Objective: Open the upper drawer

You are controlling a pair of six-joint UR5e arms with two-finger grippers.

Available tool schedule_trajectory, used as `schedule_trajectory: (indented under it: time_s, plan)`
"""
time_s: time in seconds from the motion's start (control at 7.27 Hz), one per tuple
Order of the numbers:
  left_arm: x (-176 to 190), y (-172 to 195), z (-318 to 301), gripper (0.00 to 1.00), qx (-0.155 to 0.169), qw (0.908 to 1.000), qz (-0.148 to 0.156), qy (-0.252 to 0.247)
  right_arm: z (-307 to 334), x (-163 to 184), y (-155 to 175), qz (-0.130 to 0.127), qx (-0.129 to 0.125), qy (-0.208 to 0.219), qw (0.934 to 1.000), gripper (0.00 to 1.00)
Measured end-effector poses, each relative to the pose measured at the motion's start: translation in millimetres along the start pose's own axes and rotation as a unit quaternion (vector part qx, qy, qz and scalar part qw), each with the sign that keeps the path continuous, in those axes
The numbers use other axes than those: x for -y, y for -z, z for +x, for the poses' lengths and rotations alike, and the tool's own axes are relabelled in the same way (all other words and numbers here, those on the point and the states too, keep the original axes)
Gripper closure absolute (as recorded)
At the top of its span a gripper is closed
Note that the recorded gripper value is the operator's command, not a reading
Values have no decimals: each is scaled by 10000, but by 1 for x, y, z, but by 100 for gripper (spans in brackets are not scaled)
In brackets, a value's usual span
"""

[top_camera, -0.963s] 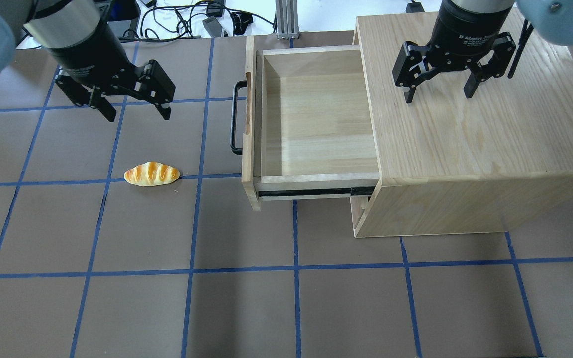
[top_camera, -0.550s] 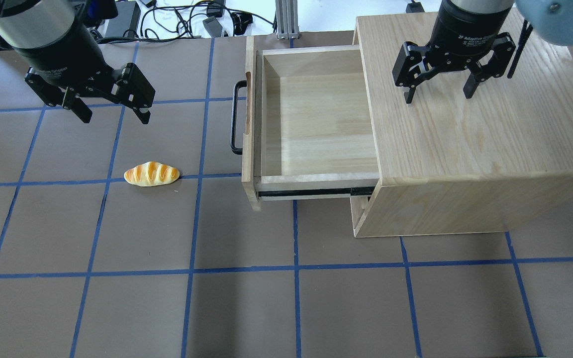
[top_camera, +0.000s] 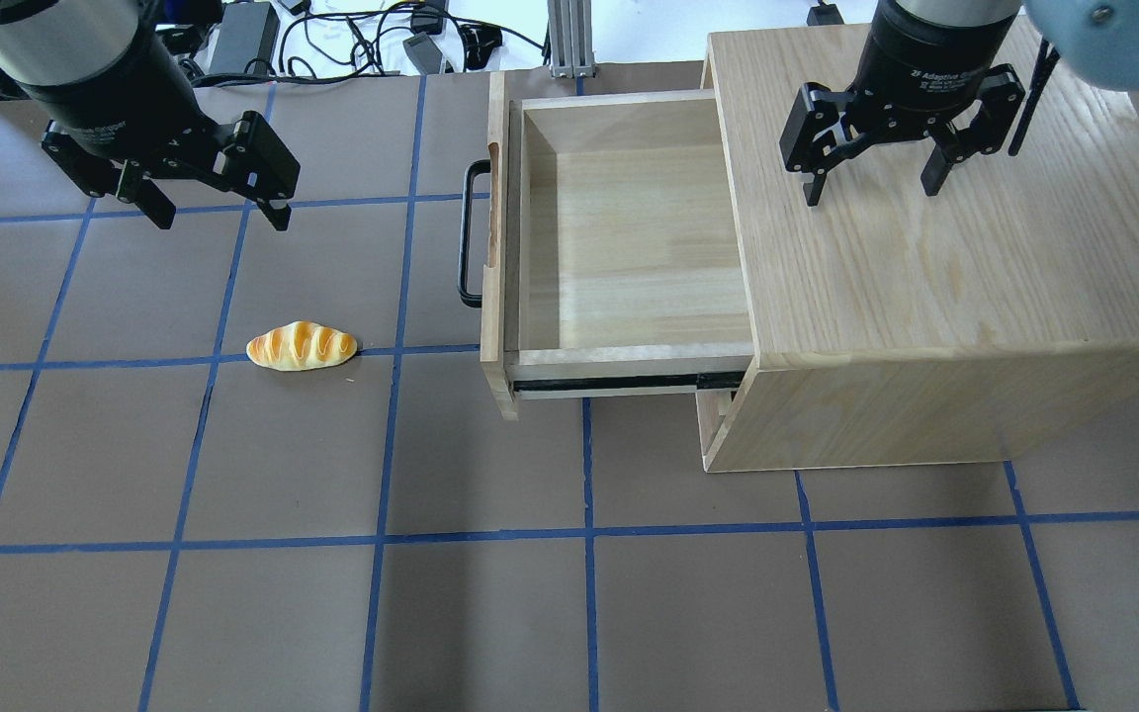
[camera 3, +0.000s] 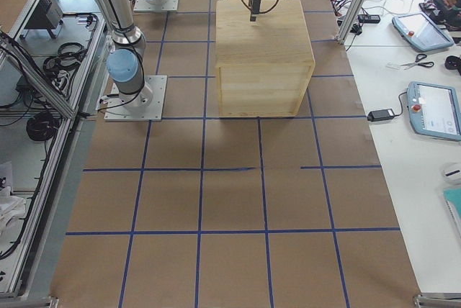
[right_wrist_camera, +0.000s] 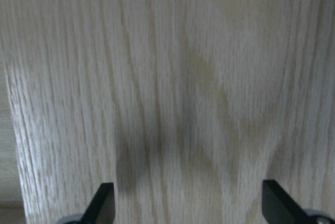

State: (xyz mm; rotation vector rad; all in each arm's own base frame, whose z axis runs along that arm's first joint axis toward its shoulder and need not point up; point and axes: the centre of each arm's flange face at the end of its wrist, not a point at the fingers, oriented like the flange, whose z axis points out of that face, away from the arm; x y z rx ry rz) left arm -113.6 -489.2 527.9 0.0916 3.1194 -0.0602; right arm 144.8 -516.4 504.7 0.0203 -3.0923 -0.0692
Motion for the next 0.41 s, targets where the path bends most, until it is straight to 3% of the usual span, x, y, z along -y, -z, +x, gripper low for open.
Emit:
schedule_trajectory:
  time_s: [0.41]
  plan:
    - [4,0,0,0,22,9999,169,4,0,0,0,1,0,1,10000,0]
